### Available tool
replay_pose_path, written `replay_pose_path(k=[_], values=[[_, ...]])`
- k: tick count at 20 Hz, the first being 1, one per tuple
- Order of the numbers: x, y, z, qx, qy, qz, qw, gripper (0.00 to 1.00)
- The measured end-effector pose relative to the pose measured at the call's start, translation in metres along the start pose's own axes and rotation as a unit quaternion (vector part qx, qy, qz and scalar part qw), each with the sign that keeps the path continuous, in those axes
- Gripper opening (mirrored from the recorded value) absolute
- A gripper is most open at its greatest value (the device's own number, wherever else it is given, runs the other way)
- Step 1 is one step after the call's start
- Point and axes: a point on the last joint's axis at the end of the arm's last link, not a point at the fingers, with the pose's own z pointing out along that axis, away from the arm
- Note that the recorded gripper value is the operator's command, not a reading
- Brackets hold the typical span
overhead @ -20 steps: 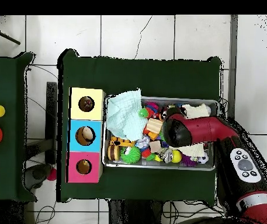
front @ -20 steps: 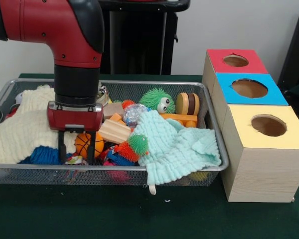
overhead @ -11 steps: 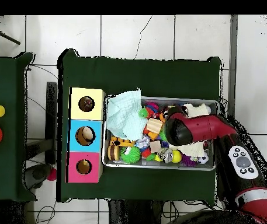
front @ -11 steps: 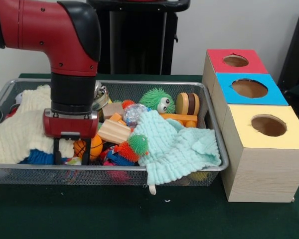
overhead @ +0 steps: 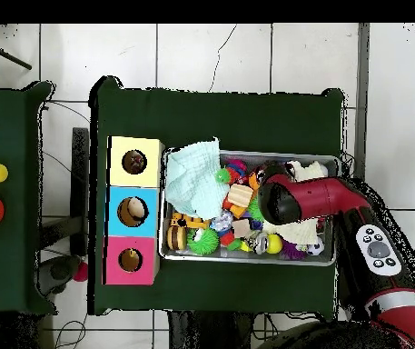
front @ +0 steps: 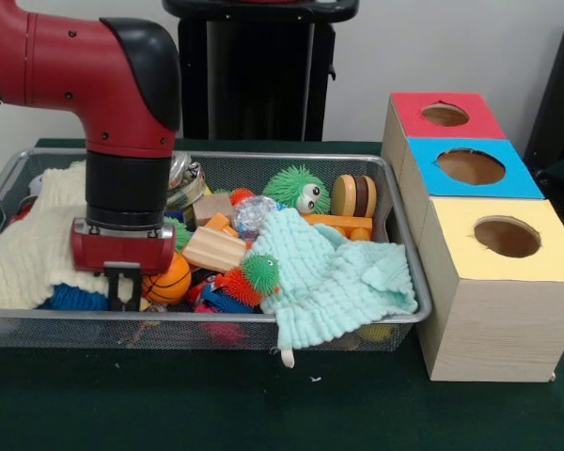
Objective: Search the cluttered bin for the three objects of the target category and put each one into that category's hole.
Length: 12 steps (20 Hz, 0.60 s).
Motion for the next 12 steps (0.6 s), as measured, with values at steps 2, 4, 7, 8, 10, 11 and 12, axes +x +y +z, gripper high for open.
replay_pose_path(k=[2,4,7,8,10,11,12], values=[[0.001,-0.0026,0.0004,0.0,0.0,0.003,1.0,0.0],[0.0007,-0.0021,0.0006,-0.001,-0.001,0.004,1.0,0.0],[0.0007,-0.0022,0.0006,-0.001,-0.001,0.004,1.0,0.0],[0.0008,-0.0022,0.0006,-0.002,-0.001,0.004,1.0,0.0],[0.0007,-0.0023,-0.0005,-0.003,-0.001,0.006,1.0,0.0],[0.0006,-0.0023,-0.0012,-0.004,-0.002,0.007,1.0,0.0],[-0.0003,-0.0021,-0.0036,-0.006,-0.002,0.01,0.9999,0.0]])
